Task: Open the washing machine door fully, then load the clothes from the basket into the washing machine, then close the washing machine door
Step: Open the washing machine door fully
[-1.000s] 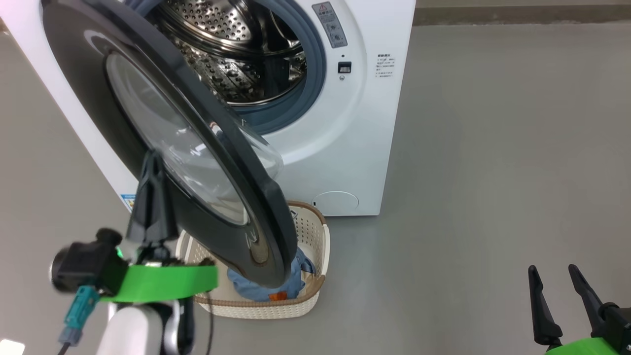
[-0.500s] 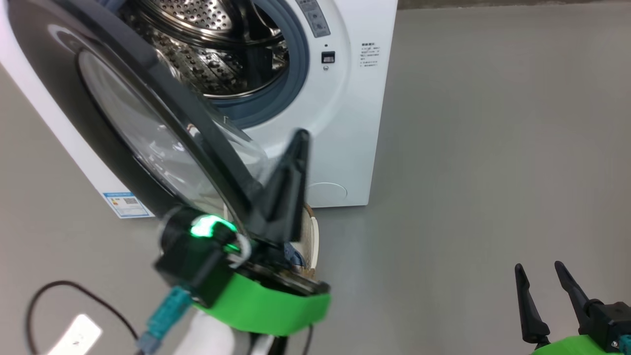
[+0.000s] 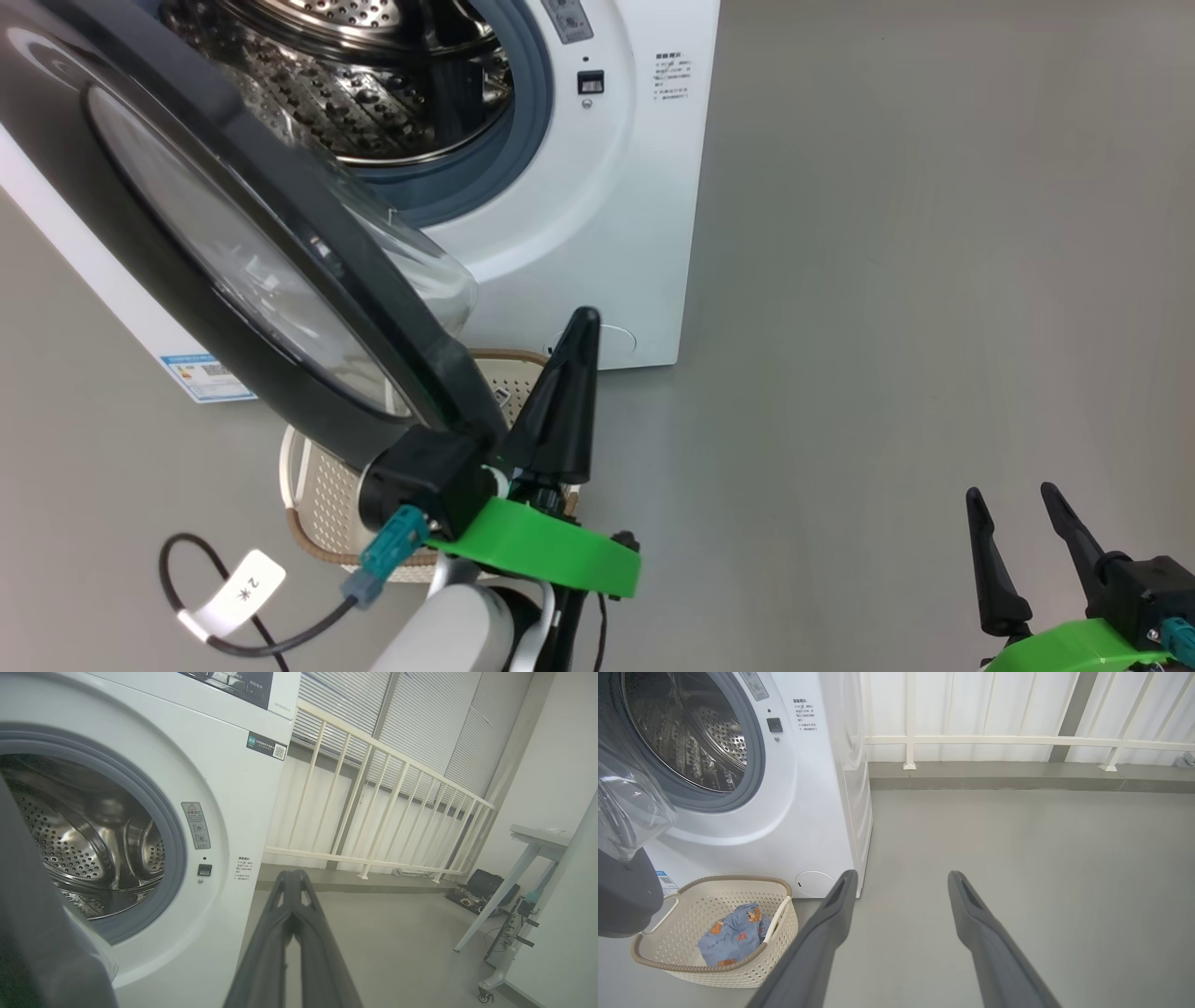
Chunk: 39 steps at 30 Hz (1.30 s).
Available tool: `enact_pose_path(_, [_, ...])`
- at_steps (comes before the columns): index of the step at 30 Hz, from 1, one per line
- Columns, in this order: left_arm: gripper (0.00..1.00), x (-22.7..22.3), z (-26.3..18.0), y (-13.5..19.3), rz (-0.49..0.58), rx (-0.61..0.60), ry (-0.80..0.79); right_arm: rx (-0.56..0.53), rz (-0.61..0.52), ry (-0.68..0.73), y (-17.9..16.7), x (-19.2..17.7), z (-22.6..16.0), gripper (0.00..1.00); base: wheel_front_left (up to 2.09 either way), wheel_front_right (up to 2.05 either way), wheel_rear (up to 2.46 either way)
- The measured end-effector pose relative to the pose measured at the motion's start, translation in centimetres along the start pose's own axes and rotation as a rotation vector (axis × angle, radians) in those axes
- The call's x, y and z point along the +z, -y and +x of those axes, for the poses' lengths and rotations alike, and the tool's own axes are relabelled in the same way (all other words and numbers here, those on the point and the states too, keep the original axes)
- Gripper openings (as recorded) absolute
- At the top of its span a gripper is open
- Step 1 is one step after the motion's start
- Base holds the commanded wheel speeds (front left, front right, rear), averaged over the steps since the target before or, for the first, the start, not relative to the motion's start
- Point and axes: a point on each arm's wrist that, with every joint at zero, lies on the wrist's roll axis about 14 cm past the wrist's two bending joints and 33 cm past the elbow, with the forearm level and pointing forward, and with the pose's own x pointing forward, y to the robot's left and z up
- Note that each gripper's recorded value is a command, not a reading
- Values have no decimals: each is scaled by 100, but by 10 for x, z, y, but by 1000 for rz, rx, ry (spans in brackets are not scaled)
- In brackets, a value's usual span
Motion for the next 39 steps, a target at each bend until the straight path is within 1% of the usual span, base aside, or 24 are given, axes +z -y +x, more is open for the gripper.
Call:
enact_pose_path(5, [0,-21,-4,-25,-15,101,-55,0,3,-8,0,-3,0,100,0,0,0])
enact_pose_path(9, [0,-33,-9,-48,18,182,-85,8,3,-2,-3,-1,5,100,0,0,0])
enact_pose_path(15, [0,-39,-14,-71,31,253,-105,24,3,-9,-8,-2,9,100,0,0,0])
enact_pose_path(19, [0,-41,-18,-78,25,277,-111,29,2,-4,-9,0,10,100,0,0,0])
enact_pose_path(39, [0,-32,-33,-87,34,330,-88,57,6,-8,-18,2,15,100,0,0,0])
